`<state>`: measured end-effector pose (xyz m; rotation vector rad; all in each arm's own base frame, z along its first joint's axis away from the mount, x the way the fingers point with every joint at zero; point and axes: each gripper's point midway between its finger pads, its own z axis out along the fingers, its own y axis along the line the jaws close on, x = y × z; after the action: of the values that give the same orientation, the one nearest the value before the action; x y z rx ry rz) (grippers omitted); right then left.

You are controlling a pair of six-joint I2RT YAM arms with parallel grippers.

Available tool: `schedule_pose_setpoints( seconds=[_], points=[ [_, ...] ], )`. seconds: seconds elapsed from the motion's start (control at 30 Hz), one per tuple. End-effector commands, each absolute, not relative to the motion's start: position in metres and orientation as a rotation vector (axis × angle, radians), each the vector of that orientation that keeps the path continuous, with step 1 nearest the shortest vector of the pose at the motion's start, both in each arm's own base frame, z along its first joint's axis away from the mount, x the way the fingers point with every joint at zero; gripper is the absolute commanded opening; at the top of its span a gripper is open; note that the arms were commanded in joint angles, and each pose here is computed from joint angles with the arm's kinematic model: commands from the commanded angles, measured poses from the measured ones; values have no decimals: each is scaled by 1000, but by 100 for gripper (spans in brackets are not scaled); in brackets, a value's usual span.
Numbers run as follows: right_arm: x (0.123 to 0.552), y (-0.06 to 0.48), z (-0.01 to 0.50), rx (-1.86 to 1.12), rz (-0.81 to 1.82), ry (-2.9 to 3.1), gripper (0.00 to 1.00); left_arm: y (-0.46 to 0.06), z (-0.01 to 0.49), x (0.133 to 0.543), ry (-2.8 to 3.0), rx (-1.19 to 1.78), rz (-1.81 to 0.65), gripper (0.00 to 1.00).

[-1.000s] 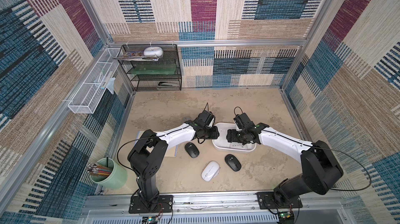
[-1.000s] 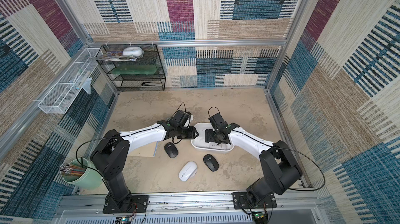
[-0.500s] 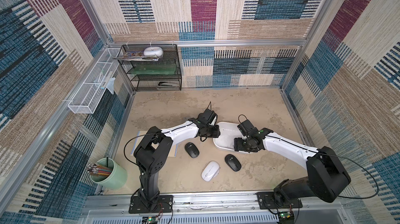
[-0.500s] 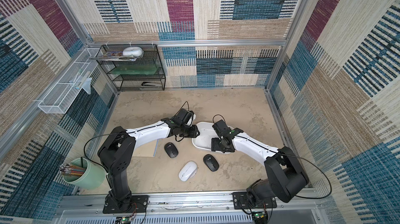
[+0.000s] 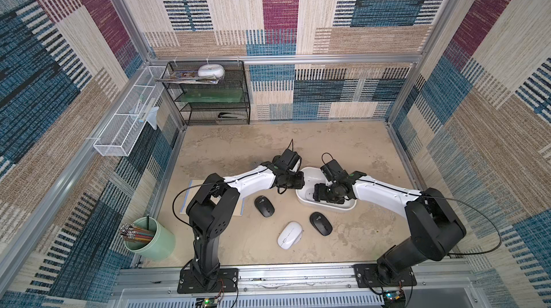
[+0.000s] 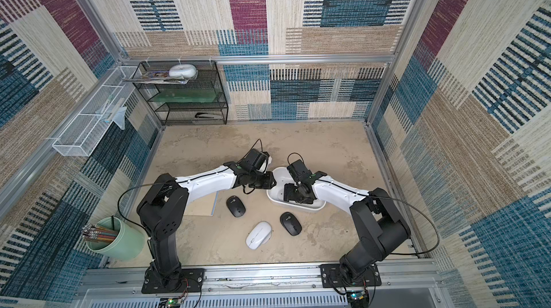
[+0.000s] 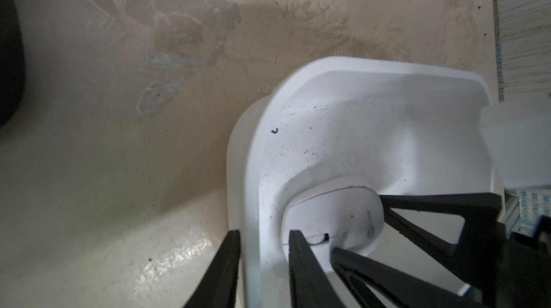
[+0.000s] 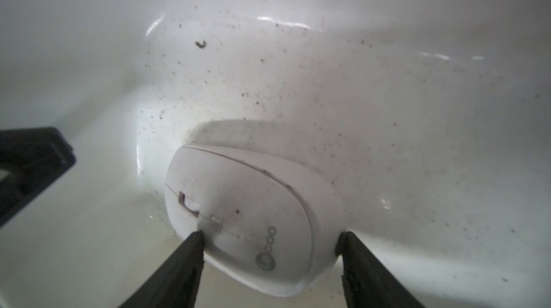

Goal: Take out the mouse from the storage box
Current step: Adjust the mouse in the storage box.

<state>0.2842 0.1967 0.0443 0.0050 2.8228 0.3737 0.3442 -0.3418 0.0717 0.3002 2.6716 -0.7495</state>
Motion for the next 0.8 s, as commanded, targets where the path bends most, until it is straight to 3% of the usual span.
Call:
schedule_pose_setpoints(
  seconds=[0.0, 0.2, 0.33, 0.57, 0.77],
  points=[
    [294, 207, 52, -48, 410, 2782, 75, -349, 77, 343, 2647, 334, -798, 33],
    [298, 186, 61, -122, 258, 2748, 79, -346, 71, 341, 2660, 335, -787, 35],
    [289, 188, 57, -179, 292, 2768, 79, -343, 69, 340, 2669, 334, -780, 35],
    [278, 191, 42, -189, 329, 2818, 74, -344, 66, 338, 2677, 334, -786, 33],
    [300, 184, 43, -150, 207, 2786, 68, -345, 66, 339, 2677, 329, -789, 32]
  ],
)
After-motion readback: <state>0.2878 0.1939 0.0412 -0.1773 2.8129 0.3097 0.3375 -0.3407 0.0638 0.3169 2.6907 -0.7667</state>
